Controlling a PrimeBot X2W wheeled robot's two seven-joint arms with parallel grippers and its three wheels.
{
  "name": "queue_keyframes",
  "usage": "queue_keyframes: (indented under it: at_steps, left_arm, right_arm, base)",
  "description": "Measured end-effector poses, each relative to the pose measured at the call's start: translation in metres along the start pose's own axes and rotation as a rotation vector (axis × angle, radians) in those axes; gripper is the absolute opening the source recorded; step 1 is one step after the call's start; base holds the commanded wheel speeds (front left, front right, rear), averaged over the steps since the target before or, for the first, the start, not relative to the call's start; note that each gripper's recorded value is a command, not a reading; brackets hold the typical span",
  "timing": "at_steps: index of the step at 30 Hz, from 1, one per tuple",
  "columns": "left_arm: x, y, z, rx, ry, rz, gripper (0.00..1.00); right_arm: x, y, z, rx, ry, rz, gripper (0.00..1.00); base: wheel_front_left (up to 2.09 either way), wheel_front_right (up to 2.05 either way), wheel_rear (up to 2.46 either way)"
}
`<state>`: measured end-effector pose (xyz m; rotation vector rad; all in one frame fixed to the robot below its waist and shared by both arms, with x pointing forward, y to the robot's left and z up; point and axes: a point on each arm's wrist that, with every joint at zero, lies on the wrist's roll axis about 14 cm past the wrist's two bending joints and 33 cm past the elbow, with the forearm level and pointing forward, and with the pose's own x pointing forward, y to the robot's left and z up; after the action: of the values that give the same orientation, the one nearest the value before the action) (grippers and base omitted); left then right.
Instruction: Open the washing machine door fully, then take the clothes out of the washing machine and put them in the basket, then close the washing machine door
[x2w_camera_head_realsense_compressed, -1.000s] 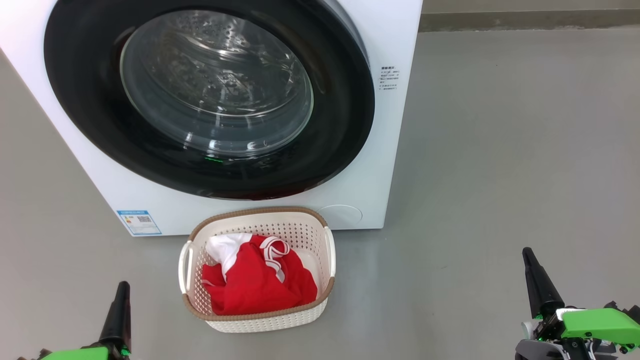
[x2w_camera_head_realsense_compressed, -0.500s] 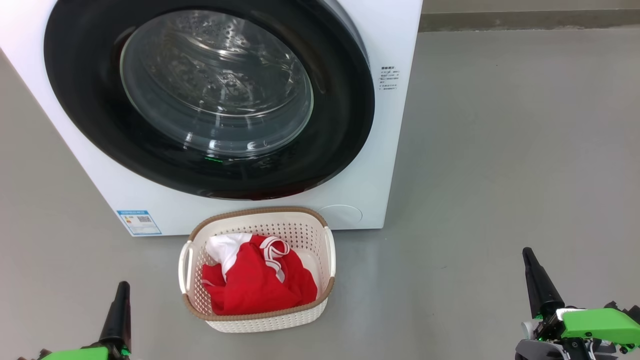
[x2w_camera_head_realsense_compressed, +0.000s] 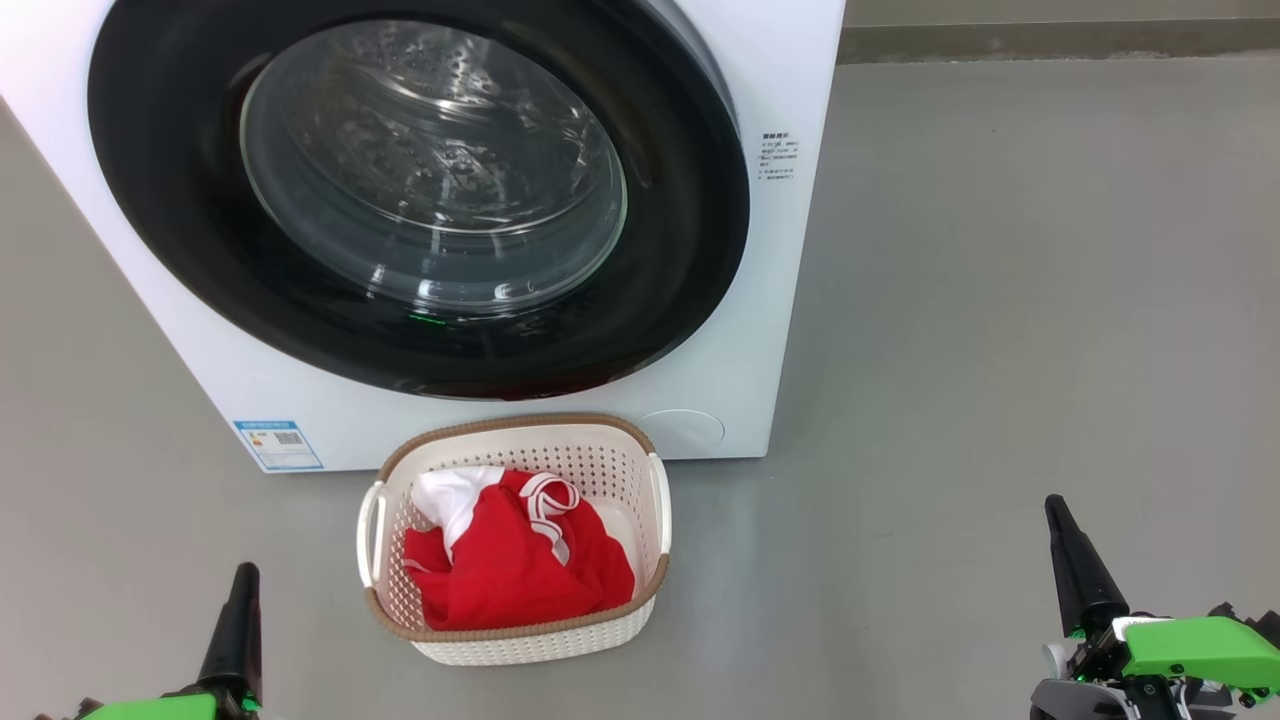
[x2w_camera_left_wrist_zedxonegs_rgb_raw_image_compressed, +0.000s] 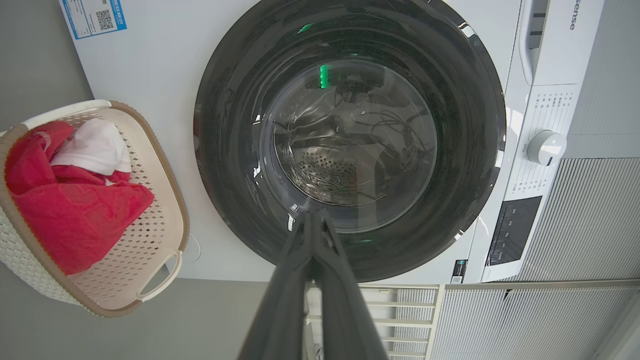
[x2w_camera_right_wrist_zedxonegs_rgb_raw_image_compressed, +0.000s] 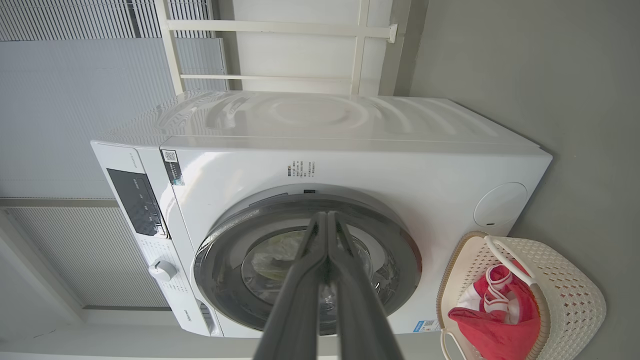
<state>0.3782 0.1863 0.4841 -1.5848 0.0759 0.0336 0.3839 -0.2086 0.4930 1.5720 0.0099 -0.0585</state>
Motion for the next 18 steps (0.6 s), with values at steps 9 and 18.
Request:
queue_keyframes:
  at_steps: [9, 18]
  left_arm:
    - [0.0000, 0.0000, 0.0002, 0.000, -0.001, 0.000, 0.00]
    - [0.0000, 0.0000, 0.0003, -0.001, -0.001, 0.000, 0.00]
  right_arm:
    - [0.0000, 0.0000, -0.0002, 0.001, 0.000, 0.000, 0.00]
    - [0.0000, 0.0000, -0.0002, 0.001, 0.000, 0.000, 0.00]
  base:
    - [0.00, 0.00, 0.00]
    - [0.00, 0.00, 0.00]
